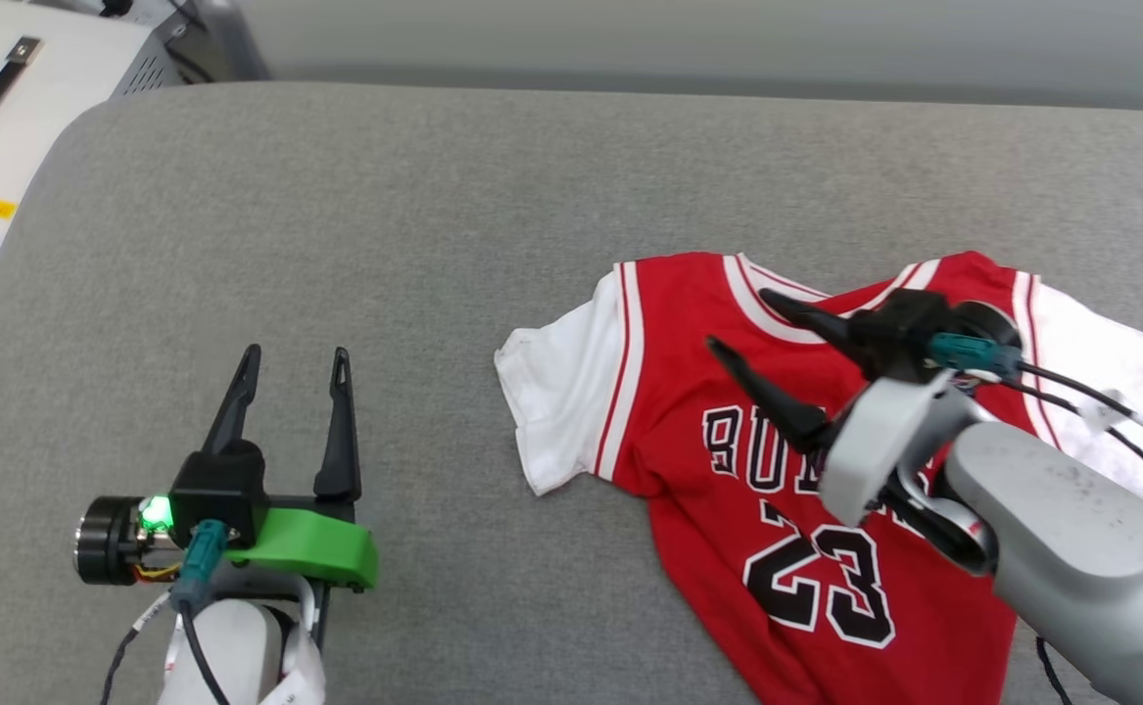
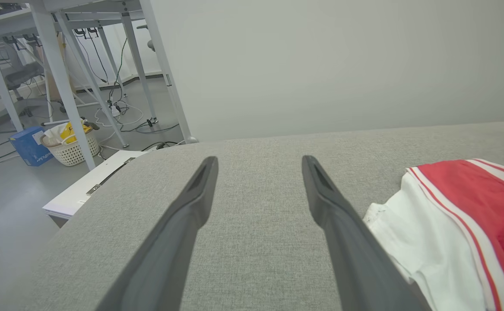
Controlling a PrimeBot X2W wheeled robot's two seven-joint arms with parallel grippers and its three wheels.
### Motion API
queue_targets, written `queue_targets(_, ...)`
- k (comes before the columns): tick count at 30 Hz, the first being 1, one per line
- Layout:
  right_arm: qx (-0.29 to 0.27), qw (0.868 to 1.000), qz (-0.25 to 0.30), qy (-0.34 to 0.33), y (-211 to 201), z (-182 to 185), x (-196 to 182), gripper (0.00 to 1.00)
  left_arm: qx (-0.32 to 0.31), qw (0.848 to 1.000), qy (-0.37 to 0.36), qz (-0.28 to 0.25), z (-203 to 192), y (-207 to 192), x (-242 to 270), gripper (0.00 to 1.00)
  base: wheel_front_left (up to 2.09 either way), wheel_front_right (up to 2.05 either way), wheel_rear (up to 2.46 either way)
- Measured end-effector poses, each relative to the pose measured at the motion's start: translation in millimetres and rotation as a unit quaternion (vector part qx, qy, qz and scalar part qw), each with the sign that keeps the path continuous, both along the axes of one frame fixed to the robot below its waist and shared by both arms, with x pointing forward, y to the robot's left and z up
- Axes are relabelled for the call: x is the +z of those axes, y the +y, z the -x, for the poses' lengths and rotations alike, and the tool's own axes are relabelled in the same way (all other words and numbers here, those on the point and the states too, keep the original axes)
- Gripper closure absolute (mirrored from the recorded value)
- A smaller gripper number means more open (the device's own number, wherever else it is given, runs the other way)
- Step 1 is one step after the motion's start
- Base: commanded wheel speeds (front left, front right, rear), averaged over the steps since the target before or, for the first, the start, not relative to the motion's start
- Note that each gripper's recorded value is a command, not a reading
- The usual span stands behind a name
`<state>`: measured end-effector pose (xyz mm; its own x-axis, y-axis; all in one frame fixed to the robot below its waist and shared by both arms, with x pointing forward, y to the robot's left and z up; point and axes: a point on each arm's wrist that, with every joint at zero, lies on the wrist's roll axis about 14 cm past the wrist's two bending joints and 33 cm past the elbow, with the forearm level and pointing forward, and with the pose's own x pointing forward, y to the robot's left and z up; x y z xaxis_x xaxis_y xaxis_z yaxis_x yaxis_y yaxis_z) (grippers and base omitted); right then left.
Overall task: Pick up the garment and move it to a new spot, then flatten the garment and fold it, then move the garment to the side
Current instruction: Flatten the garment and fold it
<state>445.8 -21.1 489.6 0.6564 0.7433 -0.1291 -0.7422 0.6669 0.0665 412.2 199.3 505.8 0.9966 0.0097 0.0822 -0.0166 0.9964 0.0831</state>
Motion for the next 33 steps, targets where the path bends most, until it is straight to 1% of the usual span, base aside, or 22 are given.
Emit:
queue_targets(3,-0.044,0.998,-0.001,-0.040,-28,-5,12,0.00,-0.023,1.000,-0.012,-0.010,-6,-4,9,0.00,0.00,0.00,0.00)
queue_targets(6,-0.096,0.993,-0.011,-0.066,-56,-4,22,0.00,-0.050,0.998,-0.034,-0.027,-18,-10,25,0.00,0.00,0.00,0.00)
queue_targets(8,-0.133,0.988,-0.012,-0.083,-76,-2,27,0.00,-0.068,0.996,-0.048,-0.033,-25,-16,36,0.00,0.00,0.00,0.00)
queue_targets(10,-0.178,0.979,-0.029,-0.098,-97,2,36,0.00,-0.089,0.993,-0.060,-0.038,-34,-24,45,0.00,0.00,0.00,0.00)
queue_targets(12,-0.208,0.972,-0.030,-0.109,-111,10,37,0.00,-0.109,0.991,-0.065,-0.045,-42,-31,50,0.00,0.00,0.00,0.00)
queue_targets(16,-0.269,0.957,-0.034,-0.100,-137,31,25,0.00,-0.149,0.986,-0.055,-0.054,-58,-47,53,0.00,0.00,0.00,0.00)
queue_targets(19,-0.299,0.949,-0.035,-0.093,-148,43,18,0.00,-0.173,0.982,-0.033,-0.070,-71,-57,54,0.00,0.00,0.00,0.00)
queue_targets(21,-0.313,0.945,-0.037,-0.090,-153,49,16,0.00,-0.199,0.977,-0.009,-0.081,-77,-69,51,0.00,0.00,0.00,0.00)
queue_targets(25,-0.334,0.938,-0.042,-0.085,-160,58,13,0.00,-0.251,0.961,0.064,-0.095,-82,-92,38,0.00,0.00,0.00,0.00)
queue_targets(27,-0.339,0.936,-0.041,-0.085,-162,60,12,0.00,-0.271,0.949,0.119,-0.107,-82,-99,25,0.00,0.00,0.00,0.00)
queue_targets(28,-0.341,0.935,-0.042,-0.085,-162,60,12,0.00,-0.278,0.945,0.134,-0.112,-82,-101,23,0.00,0.00,0.00,0.00)
queue_targets(32,-0.344,0.934,-0.040,-0.086,-163,60,12,0.00,-0.314,0.916,0.218,-0.123,-77,-117,6,0.00,0.00,0.00,0.00)
queue_targets(33,-0.345,0.934,-0.038,-0.086,-164,60,11,0.00,-0.321,0.905,0.245,-0.131,-74,-120,-1,0.00,0.00,0.00,0.00)
